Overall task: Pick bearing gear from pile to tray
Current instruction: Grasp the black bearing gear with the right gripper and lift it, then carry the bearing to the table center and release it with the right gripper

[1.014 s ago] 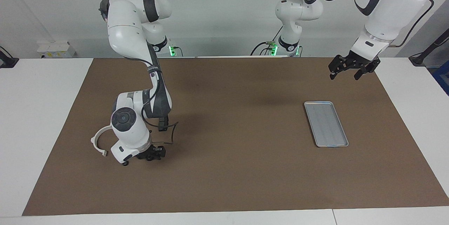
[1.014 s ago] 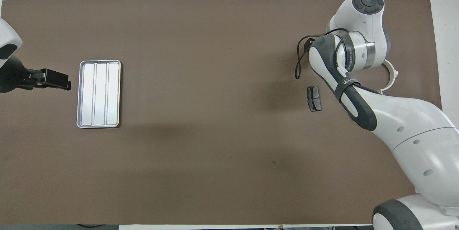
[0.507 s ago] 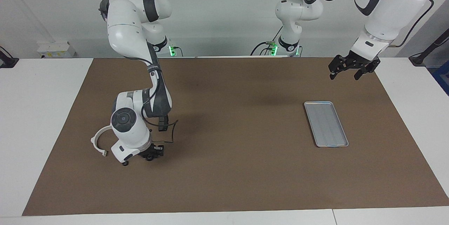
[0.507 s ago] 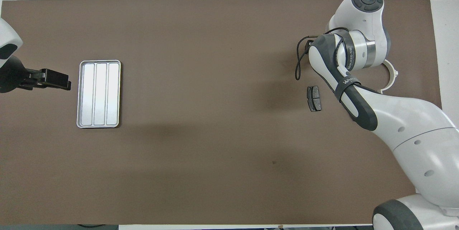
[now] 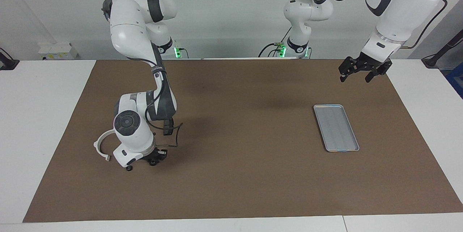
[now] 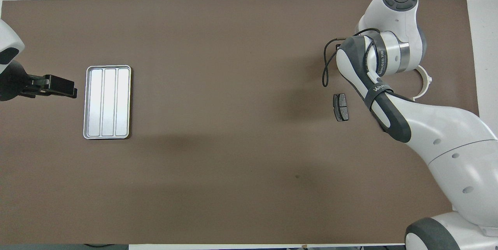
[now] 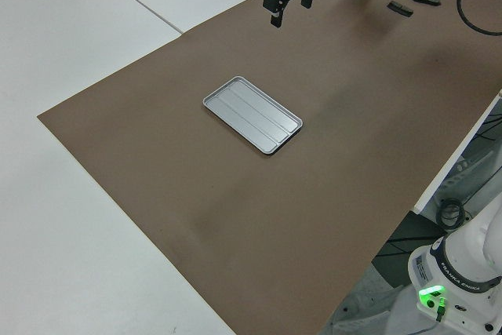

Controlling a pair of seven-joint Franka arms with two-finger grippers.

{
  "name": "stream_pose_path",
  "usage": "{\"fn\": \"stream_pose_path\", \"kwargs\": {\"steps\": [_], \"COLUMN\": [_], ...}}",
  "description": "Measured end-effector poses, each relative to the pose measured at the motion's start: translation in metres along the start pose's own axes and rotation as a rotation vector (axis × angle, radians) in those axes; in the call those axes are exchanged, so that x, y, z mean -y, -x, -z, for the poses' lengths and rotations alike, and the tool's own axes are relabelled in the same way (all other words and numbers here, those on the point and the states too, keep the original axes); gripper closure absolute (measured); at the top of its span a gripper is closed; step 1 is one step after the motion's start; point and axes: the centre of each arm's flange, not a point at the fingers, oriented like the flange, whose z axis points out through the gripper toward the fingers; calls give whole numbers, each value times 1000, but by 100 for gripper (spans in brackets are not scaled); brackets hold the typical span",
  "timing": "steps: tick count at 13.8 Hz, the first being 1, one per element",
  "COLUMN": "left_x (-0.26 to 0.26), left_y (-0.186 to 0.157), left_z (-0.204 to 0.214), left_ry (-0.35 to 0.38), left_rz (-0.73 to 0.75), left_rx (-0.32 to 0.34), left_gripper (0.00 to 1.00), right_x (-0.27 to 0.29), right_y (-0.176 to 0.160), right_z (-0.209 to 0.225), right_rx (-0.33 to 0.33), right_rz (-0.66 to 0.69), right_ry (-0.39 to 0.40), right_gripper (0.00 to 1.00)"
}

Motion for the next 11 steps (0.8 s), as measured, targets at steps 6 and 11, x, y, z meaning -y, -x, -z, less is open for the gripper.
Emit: {"fn": "stream_pose_path", "kwargs": {"steps": [6, 11], "left_x": [0, 0], "left_y": [0, 0], "left_z": [0, 0], "left_ry": [0, 0], "left_rz": [0, 0], "left_rx": [0, 0], "left_gripper": [0, 0], "right_x": [34, 132], "right_y": [5, 29], "right_z": [54, 86], "right_rx": [43, 3], "right_rz": [24, -142], "right_ry": [7, -29], "right_gripper": [65, 65]}}
